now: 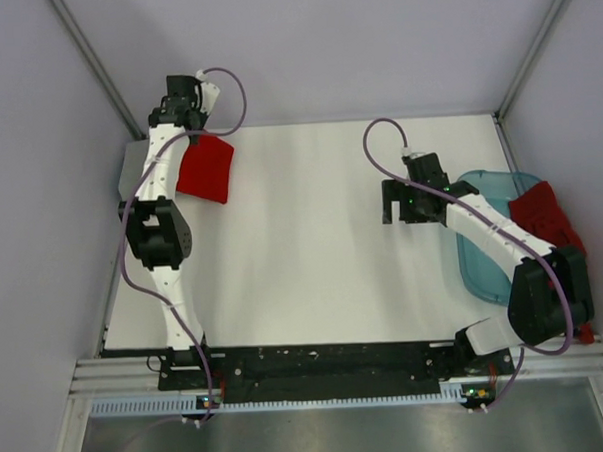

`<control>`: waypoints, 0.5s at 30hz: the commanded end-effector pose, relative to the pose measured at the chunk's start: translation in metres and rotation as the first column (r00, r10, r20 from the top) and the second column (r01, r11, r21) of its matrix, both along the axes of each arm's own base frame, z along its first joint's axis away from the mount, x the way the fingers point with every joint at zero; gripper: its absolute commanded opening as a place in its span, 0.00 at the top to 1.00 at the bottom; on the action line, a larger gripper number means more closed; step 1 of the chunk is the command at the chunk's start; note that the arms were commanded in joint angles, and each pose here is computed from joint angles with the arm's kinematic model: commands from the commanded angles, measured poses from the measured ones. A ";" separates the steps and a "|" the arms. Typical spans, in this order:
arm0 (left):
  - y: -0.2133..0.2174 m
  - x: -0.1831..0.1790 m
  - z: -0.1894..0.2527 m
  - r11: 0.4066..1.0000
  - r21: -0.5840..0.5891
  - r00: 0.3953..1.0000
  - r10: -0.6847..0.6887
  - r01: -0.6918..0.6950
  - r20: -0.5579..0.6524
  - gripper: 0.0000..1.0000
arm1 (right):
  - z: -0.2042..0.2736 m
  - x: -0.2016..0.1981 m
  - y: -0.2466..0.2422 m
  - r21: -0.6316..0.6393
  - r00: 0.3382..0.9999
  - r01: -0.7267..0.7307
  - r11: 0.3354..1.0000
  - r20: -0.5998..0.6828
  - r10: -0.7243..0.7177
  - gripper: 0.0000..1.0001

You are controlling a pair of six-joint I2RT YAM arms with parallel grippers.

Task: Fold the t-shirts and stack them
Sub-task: Put the neatly folded tshirt into the corner of the board with the left arm

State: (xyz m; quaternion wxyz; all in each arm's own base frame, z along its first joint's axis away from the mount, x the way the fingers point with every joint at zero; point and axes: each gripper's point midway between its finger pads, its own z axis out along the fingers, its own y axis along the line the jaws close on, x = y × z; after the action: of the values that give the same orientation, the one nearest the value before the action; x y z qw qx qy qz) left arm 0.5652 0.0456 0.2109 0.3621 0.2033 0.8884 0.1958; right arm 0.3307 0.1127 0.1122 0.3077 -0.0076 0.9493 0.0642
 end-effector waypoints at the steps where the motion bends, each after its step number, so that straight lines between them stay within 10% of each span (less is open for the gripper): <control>1: 0.021 0.024 0.055 0.996 0.043 0.977 0.062 -0.072 0.202 1.00 | 0.017 0.001 -0.009 -0.021 0.998 0.014 1.000 0.058 -0.012 0.01; 15: 0.061 0.026 0.115 0.985 0.077 0.921 0.115 -0.154 0.372 1.00 | 0.010 -0.003 -0.016 -0.059 0.999 0.014 0.998 0.046 -0.011 0.01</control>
State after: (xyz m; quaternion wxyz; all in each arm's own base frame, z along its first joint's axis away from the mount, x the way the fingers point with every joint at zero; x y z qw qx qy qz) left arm 0.5922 0.0785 0.2448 0.4195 0.1670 0.8540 0.2586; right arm 0.3246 0.1027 0.1102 0.3072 -0.0103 0.9507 0.0419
